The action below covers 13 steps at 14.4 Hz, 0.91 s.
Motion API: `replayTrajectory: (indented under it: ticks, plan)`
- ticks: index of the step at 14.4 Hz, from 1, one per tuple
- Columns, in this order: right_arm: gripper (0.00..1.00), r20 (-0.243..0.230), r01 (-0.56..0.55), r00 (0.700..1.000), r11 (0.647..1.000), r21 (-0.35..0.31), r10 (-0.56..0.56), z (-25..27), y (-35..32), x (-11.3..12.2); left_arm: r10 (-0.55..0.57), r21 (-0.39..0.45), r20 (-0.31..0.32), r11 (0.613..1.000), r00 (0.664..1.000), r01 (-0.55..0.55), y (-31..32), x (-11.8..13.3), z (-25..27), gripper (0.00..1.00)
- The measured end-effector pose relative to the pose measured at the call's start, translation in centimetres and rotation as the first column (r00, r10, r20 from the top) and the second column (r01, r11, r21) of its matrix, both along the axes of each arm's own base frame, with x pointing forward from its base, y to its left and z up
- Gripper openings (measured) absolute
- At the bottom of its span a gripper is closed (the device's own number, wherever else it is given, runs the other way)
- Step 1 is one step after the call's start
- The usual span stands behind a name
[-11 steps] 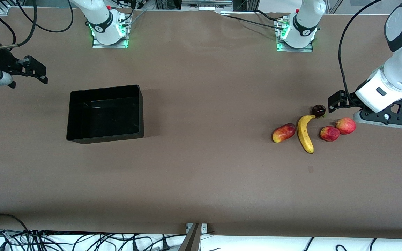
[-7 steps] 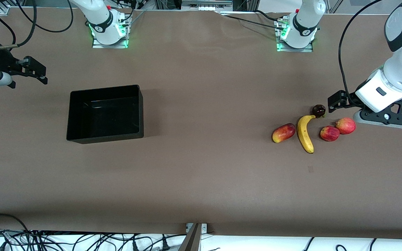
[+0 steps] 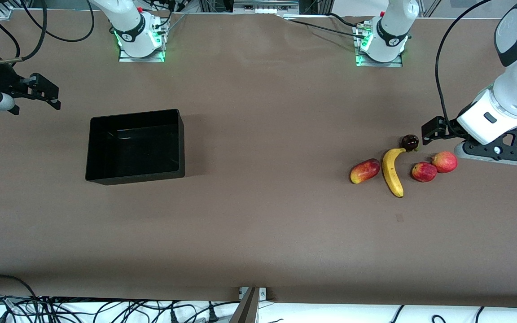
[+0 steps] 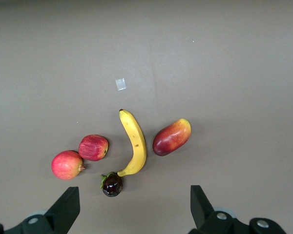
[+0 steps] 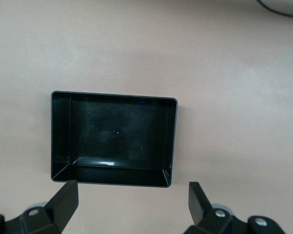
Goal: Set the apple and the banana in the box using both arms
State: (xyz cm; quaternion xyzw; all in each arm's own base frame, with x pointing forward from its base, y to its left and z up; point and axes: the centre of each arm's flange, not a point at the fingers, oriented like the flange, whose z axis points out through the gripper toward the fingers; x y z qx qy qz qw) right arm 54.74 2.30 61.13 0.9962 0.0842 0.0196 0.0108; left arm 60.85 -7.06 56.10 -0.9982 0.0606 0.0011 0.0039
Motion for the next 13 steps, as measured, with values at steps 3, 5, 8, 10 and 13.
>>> replayTrajectory:
  ticks: [3, 5, 8, 10, 13]
  plan:
    - [1.00, 0.020, 0.000, 1.000, 1.000, 0.001, 0.000, 0.1, 0.0, 0.3, 0.000, 0.000, 0.000, 1.000, 1.000, 0.000, 0.0, 0.0, 0.0, 1.00]
    - [1.00, 0.014, 0.001, 1.000, 1.000, -0.004, -0.001, -0.9, 0.1, 1.0, 0.000, 0.000, 0.000, 1.000, 1.000, 0.000, 0.0, 0.0, 0.0, 1.00]
    - [1.00, -0.034, -0.002, 0.999, 1.000, -0.018, 0.001, -4.1, 0.5, 2.6, 0.000, 0.000, 0.000, 1.000, 1.000, 0.000, 0.0, 0.0, 0.0, 1.00]
    - [1.00, -0.082, -0.010, 0.997, 1.000, -0.029, 0.008, -6.5, 0.5, 3.5, 0.000, 0.000, 0.000, 1.000, 1.000, 0.000, 0.0, 0.0, 0.0, 1.00]
    - [1.00, -0.179, -0.036, 0.983, 0.998, -0.049, 0.026, -12.1, 0.4, 5.1, 0.003, 0.000, 0.001, 1.000, 1.000, -0.003, 0.2, 0.1, 0.0, 1.00]
